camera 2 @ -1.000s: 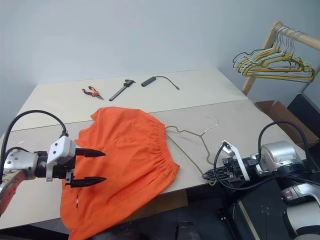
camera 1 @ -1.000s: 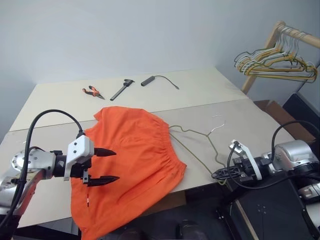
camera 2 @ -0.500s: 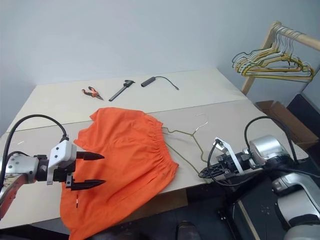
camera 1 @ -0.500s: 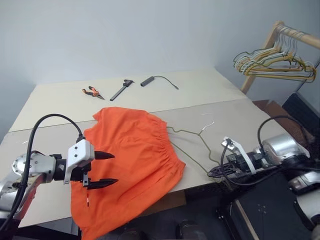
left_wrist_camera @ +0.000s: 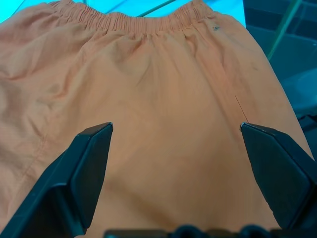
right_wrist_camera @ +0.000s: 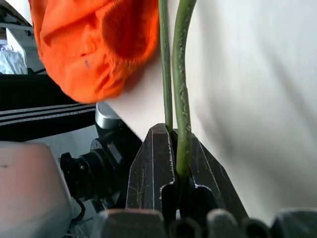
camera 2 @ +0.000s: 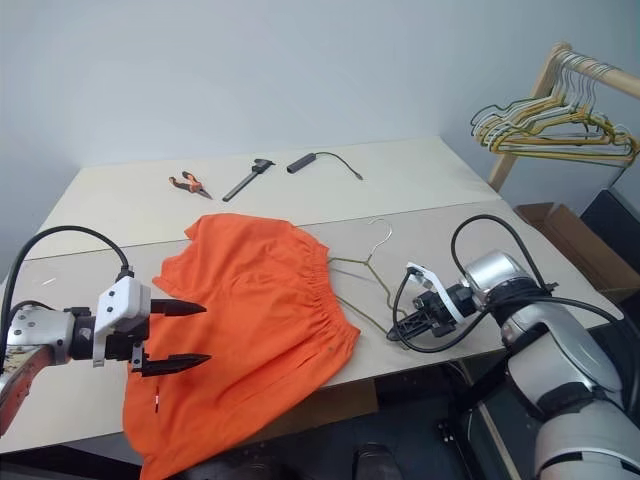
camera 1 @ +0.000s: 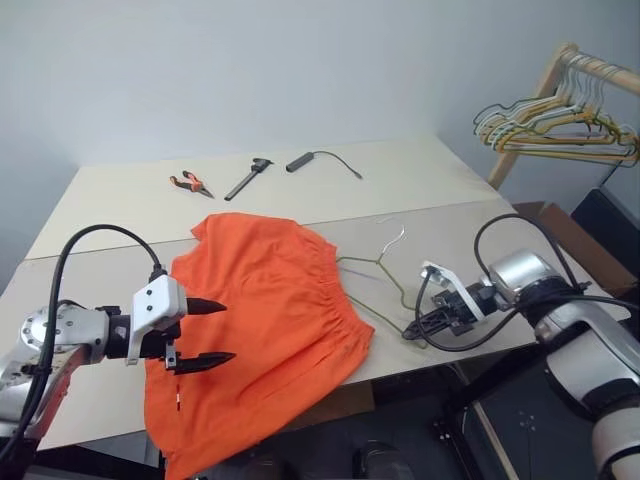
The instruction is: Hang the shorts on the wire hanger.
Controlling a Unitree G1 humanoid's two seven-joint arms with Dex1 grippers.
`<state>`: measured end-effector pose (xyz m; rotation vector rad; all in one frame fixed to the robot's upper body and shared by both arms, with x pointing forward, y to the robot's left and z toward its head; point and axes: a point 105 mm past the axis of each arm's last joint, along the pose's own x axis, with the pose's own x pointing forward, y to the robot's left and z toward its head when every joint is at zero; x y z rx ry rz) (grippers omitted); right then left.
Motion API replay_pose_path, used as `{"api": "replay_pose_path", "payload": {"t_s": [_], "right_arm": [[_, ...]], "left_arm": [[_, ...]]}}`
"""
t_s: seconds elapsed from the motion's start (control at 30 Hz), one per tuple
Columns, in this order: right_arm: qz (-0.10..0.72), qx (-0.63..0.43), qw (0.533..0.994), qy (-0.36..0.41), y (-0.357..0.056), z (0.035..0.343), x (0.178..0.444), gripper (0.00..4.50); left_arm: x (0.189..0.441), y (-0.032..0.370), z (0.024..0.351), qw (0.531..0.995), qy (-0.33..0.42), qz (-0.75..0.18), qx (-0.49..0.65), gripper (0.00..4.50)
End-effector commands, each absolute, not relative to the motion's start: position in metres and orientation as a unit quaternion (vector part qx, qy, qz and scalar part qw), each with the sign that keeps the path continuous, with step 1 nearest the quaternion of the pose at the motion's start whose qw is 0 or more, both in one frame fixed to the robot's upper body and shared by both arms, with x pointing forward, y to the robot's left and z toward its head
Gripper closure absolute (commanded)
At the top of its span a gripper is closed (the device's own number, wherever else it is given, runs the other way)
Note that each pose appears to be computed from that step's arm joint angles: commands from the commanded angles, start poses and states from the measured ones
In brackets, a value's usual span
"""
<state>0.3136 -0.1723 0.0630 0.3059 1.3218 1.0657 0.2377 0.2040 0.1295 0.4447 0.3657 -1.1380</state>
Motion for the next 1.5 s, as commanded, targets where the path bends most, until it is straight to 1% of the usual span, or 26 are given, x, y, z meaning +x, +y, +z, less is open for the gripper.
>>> {"api": "replay_pose_path", "payload": {"t_s": [0.03,0.27,0.43,0.5,0.6,0.73,0.8,0.9,1.03,1.13,1.27,1.5], "right_arm": [[0.494,0.154,0.665,0.538,-0.164,0.083,0.330,4.50],[0.487,0.199,0.696,0.489,-0.160,0.094,0.345,4.50],[0.499,0.205,0.701,0.467,-0.156,0.095,0.347,4.50],[0.507,0.183,0.710,0.452,-0.154,0.095,0.349,4.50],[0.524,0.128,0.738,0.406,-0.153,0.100,0.357,4.50],[0.546,0.069,0.763,0.338,-0.150,0.115,0.365,4.50],[0.555,0.035,0.770,0.311,-0.147,0.122,0.367,4.50],[0.567,-0.025,0.774,0.282,-0.143,0.128,0.367,4.50],[0.576,-0.112,0.778,0.225,-0.131,0.136,0.367,4.50],[0.574,-0.161,0.774,0.214,-0.125,0.136,0.366,4.50],[0.561,-0.218,0.776,0.188,-0.117,0.137,0.372,4.50],[0.556,-0.304,0.757,0.159,-0.103,0.140,0.375,4.50]], "left_arm": [[0.239,0.196,0.139,0.802,0.150,-0.536,0.219,0.02],[0.240,0.197,0.138,0.803,0.150,-0.534,0.219,0.02],[0.241,0.192,0.137,0.801,0.146,-0.540,0.215,0.02],[0.243,0.190,0.137,0.800,0.144,-0.542,0.215,0.02],[0.247,0.189,0.139,0.797,0.139,-0.545,0.221,0.02],[0.255,0.188,0.148,0.797,0.121,-0.544,0.233,0.02],[0.263,0.189,0.157,0.803,0.105,-0.534,0.241,0.02],[0.281,0.192,0.178,0.822,0.062,-0.507,0.251,0.02],[0.309,0.200,0.227,0.847,-0.029,-0.458,0.267,0.02],[0.320,0.207,0.254,0.853,-0.060,-0.445,0.267,0.02],[0.326,0.212,0.272,0.844,-0.065,-0.457,0.273,0.02],[0.348,0.204,0.277,0.823,-0.043,-0.484,0.295,0.02]]}}
